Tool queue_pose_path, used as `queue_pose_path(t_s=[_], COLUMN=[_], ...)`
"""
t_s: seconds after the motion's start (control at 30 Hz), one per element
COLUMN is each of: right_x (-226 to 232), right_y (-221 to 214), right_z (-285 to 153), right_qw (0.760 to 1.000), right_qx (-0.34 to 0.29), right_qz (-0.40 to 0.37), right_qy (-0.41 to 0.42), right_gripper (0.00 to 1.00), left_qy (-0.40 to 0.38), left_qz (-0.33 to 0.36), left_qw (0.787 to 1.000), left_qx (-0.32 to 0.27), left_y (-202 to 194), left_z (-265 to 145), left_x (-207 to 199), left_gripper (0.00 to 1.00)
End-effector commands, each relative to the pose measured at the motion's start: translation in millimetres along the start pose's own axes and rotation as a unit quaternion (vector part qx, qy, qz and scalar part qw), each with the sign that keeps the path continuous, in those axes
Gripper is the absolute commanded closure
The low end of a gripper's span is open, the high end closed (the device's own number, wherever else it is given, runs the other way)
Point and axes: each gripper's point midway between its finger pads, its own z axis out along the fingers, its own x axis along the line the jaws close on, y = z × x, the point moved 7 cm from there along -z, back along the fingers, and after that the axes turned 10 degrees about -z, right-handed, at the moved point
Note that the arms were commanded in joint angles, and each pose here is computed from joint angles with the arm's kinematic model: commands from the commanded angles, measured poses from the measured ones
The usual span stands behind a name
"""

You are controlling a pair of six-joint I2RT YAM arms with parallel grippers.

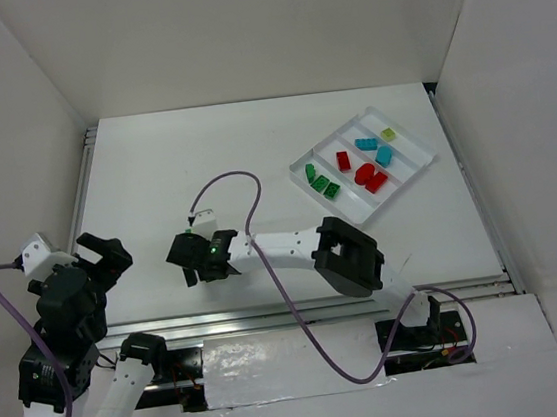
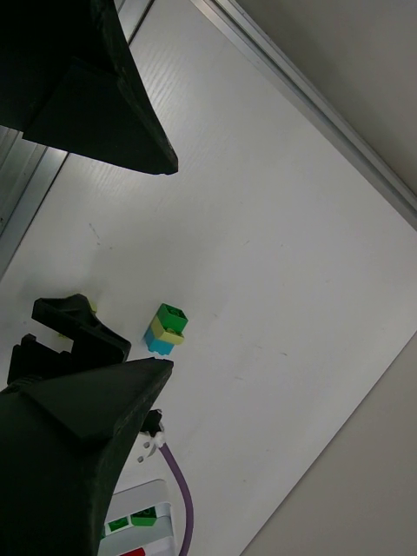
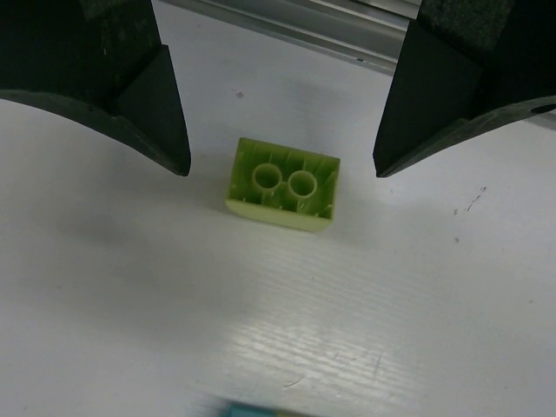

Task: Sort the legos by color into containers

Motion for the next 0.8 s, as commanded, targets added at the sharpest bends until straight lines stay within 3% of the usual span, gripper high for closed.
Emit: queue_pose_path(t_s=[0.0,0.2,0.3,0.43,0.5,0.53,0.57,0.63,0.77], right_x=[19,15,15,11,2,-4,-18,-49,-170], right_y=[10,-9,-14,-10,1,9,6,47,108], right_z=[-10,22,31,26,8,2,1,-21,-31], right_qw=[0.999,1.0,1.0,0.999,0.999,0.998,0.997,0.996,0.994], right_qx=[-0.03,-0.003,0.002,-0.005,-0.025,-0.046,-0.047,-0.077,-0.081], right_qz=[0.011,-0.006,-0.012,-0.012,-0.004,0.004,0.0,0.026,0.066], right_qy=[0.032,-0.016,-0.025,-0.04,-0.041,-0.049,-0.059,-0.028,0.029], right_gripper=[0.07,0.08,0.15,0.59,0.7,1.0,1.0,1.0,1.0], left_qy=[-0.014,-0.018,-0.022,-0.023,-0.026,-0.026,-0.027,-0.03,-0.035], left_qz=[0.0,0.0,0.0,0.001,0.0,0.001,0.0,0.0,0.006], left_qw=[1.0,1.0,1.0,1.0,1.0,1.0,0.999,0.999,0.999], left_qx=[-0.016,-0.017,-0.016,-0.016,-0.017,-0.017,-0.017,-0.018,-0.011], left_y=[6,6,6,6,6,6,6,6,4], left_z=[-1,-2,-2,-3,-3,-3,-3,-4,-2], left_x=[-3,-3,-4,-3,-3,-3,-3,-4,-6], left_gripper=[0.0,0.0,0.0,0.0,0.01,0.01,0.0,0.0,0.01])
